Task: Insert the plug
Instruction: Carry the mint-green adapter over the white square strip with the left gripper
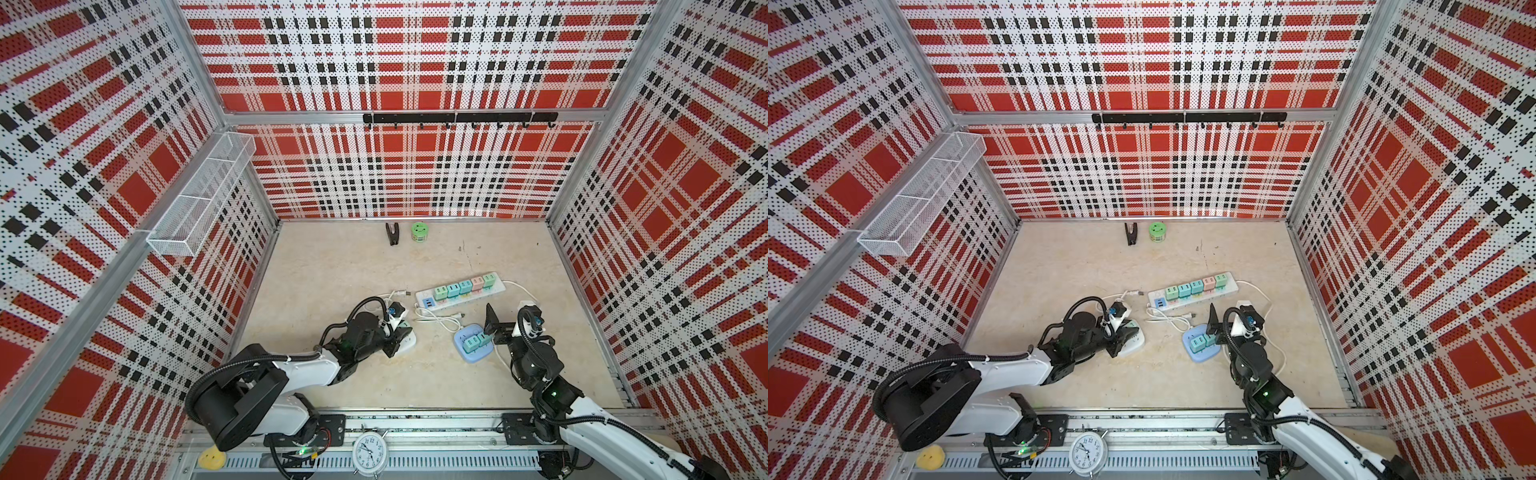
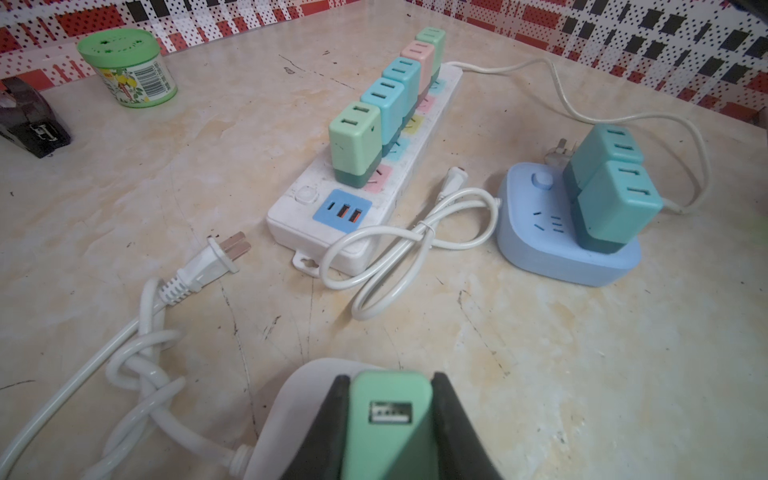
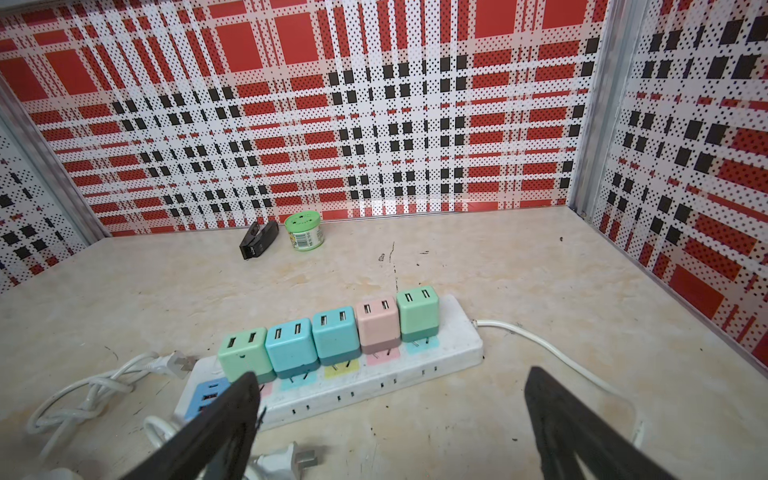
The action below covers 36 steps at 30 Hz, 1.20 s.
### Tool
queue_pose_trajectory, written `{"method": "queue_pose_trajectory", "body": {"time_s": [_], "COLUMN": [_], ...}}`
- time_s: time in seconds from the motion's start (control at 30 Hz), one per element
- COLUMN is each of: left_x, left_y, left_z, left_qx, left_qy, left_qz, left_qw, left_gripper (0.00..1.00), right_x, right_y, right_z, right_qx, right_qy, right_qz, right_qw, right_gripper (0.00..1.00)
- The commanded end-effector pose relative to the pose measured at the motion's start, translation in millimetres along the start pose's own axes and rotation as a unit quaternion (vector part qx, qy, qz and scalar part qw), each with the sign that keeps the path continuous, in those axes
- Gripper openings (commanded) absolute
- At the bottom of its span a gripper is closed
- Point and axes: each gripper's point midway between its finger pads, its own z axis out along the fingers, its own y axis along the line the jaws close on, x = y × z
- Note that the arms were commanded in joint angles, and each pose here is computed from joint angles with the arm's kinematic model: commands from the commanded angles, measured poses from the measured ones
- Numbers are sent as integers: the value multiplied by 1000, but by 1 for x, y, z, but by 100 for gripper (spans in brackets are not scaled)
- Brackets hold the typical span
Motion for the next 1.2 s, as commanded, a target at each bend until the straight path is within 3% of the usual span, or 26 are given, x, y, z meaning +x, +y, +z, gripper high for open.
{"method": "queue_pose_trajectory", "body": {"time_s": [0.0, 0.27, 0.6, 1.17], "left_x": [0, -1, 8, 28], "left_y": [-4, -9, 2, -17], "left_z": [4, 7, 11, 19], "left_qx": [16, 28, -10, 18], "left_qy": [2, 1, 16, 39], "left_qz": [-4, 1, 11, 29], "left_qw": [1000, 1000, 1000, 999], "left_gripper": [0, 0, 0, 0], "right_x": [-8, -9, -8, -7], "right_y": [-1, -2, -1, -2], "right_z": [1, 0, 0, 1], "right_qx": [3, 3, 1, 0], "right_qy": [-13, -14, -12, -10], "right_qz": [10, 12, 13, 15], "right_qw": [1000, 1000, 1000, 1000], "right_gripper": [100, 100, 100, 100]}}
